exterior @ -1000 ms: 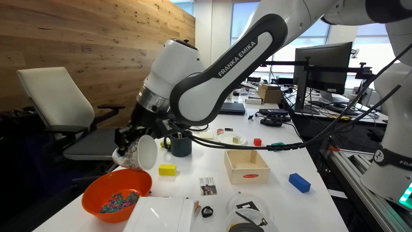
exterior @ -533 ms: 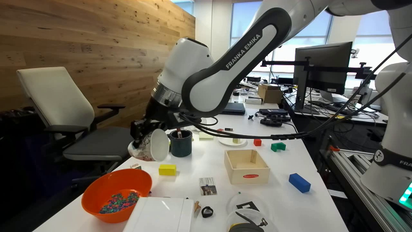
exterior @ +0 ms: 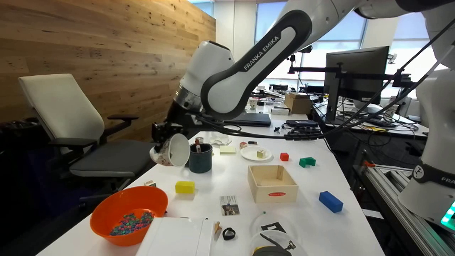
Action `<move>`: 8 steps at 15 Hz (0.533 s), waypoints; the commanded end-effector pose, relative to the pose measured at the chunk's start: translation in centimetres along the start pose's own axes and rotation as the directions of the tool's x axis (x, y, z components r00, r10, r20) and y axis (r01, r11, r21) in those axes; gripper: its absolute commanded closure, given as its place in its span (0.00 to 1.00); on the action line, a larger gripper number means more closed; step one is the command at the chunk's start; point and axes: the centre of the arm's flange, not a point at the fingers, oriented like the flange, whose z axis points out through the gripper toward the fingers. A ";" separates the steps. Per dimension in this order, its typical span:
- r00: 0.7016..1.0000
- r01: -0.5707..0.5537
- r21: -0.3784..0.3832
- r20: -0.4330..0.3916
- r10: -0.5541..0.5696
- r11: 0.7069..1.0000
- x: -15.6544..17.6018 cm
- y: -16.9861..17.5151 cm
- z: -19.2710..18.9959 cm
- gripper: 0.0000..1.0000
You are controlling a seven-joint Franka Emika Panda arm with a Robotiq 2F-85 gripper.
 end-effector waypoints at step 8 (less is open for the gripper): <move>0.997 -0.042 0.021 0.065 0.040 0.999 0.5 -0.2 -0.8 0.55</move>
